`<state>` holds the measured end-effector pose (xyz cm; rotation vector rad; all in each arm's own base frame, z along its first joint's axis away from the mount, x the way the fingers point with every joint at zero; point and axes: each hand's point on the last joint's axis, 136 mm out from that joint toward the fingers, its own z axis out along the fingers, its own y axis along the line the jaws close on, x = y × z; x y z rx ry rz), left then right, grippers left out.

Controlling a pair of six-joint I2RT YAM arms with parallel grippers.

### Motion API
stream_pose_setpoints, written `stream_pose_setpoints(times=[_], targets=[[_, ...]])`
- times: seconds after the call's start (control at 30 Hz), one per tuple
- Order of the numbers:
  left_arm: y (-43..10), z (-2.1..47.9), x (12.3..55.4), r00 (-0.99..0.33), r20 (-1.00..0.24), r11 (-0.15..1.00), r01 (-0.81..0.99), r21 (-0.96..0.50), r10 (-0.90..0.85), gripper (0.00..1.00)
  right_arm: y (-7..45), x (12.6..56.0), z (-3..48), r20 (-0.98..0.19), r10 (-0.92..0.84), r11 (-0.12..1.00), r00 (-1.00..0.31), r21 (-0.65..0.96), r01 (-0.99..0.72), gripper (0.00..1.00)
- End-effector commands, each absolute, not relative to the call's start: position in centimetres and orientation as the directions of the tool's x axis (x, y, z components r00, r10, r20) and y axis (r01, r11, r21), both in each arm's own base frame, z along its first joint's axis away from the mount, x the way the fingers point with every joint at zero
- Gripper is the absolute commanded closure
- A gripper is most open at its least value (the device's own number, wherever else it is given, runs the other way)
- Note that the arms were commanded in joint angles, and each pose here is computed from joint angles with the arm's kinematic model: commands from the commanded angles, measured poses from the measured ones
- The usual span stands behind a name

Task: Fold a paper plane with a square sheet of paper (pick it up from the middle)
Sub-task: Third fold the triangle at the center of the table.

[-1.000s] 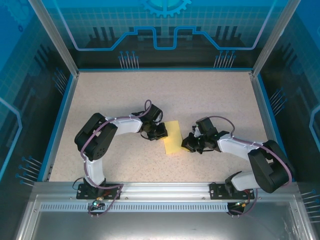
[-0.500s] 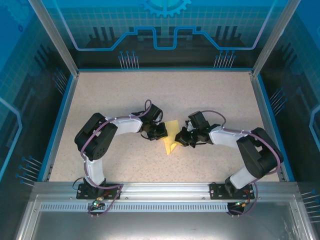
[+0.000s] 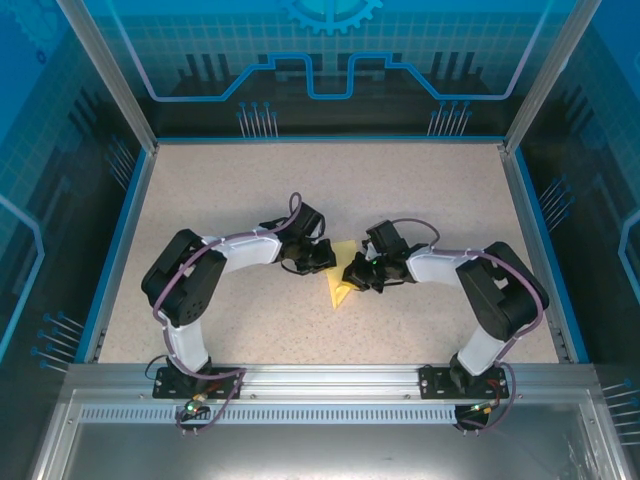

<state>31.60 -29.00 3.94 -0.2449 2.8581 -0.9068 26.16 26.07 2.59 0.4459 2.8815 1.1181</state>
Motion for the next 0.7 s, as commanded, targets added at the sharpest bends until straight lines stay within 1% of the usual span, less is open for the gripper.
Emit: stream_pose_setpoints(times=[0.0, 0.17, 0.67], targets=[[-28.7, 4.1, 32.2, -0.977, -0.106, 0.826, -0.097, -0.556, -0.186, 0.90, 26.8, 26.6, 2.7, 0.052, 0.248, 0.709, -0.967, 0.670, 0.218, 0.93], [-28.1, 2.5, 32.1, -0.977, -0.081, 0.854, -0.130, -0.504, -0.197, 0.91, 27.0, 26.7, 2.5, 0.050, 0.238, 0.707, -0.970, 0.676, 0.208, 0.93], [-27.5, 0.6, 31.4, -0.980, -0.034, 0.875, -0.159, -0.457, -0.196, 0.92, 27.3, 27.1, 1.8, 0.043, 0.228, 0.710, -0.973, 0.676, 0.197, 0.93]])
